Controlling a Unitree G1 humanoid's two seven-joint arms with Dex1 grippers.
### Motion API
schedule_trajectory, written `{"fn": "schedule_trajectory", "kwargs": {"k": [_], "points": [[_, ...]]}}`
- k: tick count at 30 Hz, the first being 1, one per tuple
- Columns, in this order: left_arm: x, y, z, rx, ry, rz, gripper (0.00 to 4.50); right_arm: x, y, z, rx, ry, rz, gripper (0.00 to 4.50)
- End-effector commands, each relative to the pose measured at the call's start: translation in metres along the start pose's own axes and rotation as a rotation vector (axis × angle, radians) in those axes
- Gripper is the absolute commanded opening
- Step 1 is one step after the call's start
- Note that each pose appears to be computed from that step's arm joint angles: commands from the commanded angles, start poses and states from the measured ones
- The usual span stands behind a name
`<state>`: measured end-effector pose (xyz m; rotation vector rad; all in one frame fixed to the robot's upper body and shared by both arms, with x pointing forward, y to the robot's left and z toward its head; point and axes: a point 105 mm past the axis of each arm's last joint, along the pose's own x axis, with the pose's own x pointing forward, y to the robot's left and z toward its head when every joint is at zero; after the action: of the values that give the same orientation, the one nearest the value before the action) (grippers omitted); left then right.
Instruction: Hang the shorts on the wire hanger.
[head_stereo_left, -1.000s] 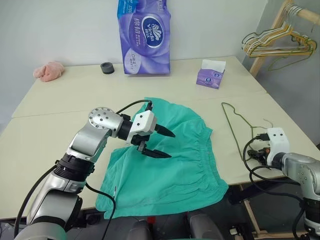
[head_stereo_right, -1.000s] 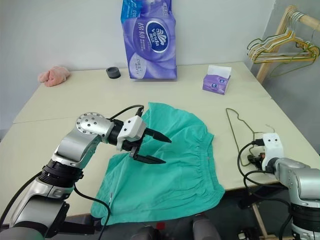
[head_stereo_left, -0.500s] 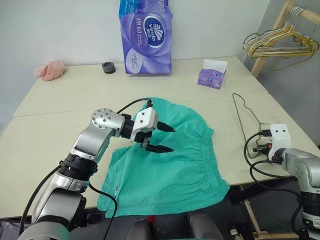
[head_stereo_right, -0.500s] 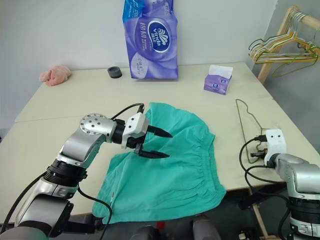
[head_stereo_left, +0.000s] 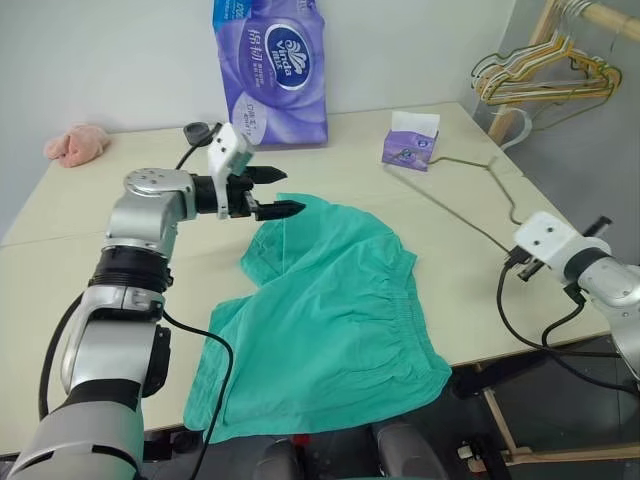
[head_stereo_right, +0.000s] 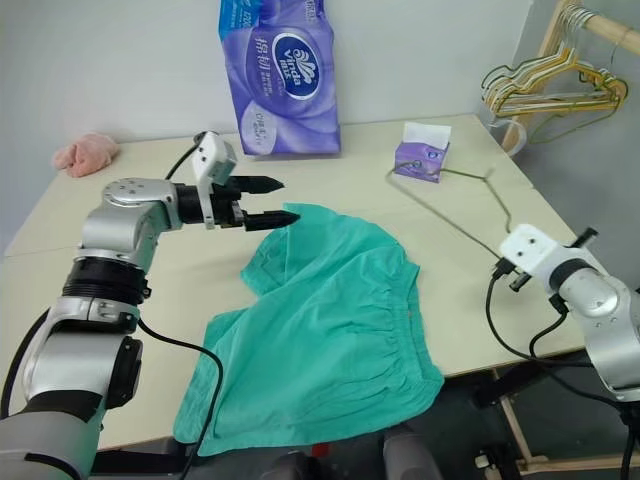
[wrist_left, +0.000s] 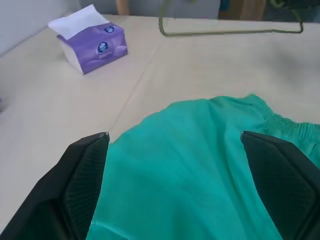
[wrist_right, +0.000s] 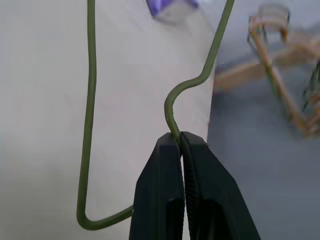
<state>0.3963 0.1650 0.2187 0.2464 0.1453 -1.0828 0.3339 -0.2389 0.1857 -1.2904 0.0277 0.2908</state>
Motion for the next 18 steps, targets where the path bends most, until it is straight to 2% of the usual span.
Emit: {"fn": "schedule_trajectory", "kwargs": {"k": [1,4,9,14,18], "points": [[-0.009,-0.003,0.011,-0.030,-0.027,-0.068,4.46,-0.001,-0.010,0.041,-0.238,-0.187,-0.036,0.00],[-0.015,-0.010,-0.007,-0.026,0.072,-0.147,4.46,0.000,-0.002,0.065,-0.353,-0.309,-0.018,0.00],[-0.010,-0.027,-0.024,-0.005,0.172,-0.261,4.46,0.001,0.002,0.086,-0.383,-0.401,-0.018,0.00],[-0.004,-0.049,-0.043,0.010,0.236,-0.374,4.46,0.004,0.003,0.096,-0.378,-0.430,-0.007,0.00],[0.000,-0.052,-0.052,0.025,0.267,-0.377,4.46,0.005,0.002,0.100,-0.372,-0.441,-0.006,0.00]]}}
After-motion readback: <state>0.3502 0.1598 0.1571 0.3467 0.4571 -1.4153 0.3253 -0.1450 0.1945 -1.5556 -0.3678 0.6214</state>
